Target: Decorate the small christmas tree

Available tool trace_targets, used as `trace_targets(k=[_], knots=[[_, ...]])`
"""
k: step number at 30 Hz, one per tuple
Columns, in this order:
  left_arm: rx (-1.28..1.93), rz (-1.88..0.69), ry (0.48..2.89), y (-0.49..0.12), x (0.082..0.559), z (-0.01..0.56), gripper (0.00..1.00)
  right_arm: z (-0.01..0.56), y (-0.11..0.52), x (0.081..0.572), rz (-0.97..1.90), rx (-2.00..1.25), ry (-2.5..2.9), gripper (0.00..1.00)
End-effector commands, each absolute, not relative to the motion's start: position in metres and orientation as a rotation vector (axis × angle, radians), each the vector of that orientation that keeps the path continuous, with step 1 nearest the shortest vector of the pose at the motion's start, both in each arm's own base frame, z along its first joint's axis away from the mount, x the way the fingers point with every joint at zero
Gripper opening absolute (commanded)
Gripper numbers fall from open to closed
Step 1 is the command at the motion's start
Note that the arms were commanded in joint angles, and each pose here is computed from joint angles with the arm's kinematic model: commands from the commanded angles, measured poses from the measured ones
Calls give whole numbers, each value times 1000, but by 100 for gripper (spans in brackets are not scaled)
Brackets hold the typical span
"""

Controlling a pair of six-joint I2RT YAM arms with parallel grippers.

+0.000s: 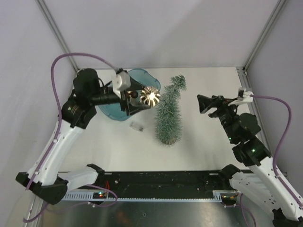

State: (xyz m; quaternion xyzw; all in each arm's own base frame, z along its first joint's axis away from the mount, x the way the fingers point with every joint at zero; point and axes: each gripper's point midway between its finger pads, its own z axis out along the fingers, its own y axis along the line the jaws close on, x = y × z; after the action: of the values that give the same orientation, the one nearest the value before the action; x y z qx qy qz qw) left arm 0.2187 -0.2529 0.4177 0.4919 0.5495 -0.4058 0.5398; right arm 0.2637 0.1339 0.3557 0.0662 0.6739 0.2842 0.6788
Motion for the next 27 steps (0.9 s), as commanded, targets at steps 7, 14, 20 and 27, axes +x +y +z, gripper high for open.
trace_targets(k=[7, 14, 20, 27], knots=[[1285, -661, 964, -268, 200, 464, 18, 387, 129, 250, 658, 121, 1475, 85], [1250, -655, 935, -281, 219, 488, 15, 367, 147, 268, 665, 99, 1546, 85], [1241, -660, 945, -290, 234, 490, 14, 364, 168, 286, 698, 59, 1540, 85], [1256, -690, 973, -298, 240, 478, 14, 365, 183, 297, 746, 39, 1528, 85]])
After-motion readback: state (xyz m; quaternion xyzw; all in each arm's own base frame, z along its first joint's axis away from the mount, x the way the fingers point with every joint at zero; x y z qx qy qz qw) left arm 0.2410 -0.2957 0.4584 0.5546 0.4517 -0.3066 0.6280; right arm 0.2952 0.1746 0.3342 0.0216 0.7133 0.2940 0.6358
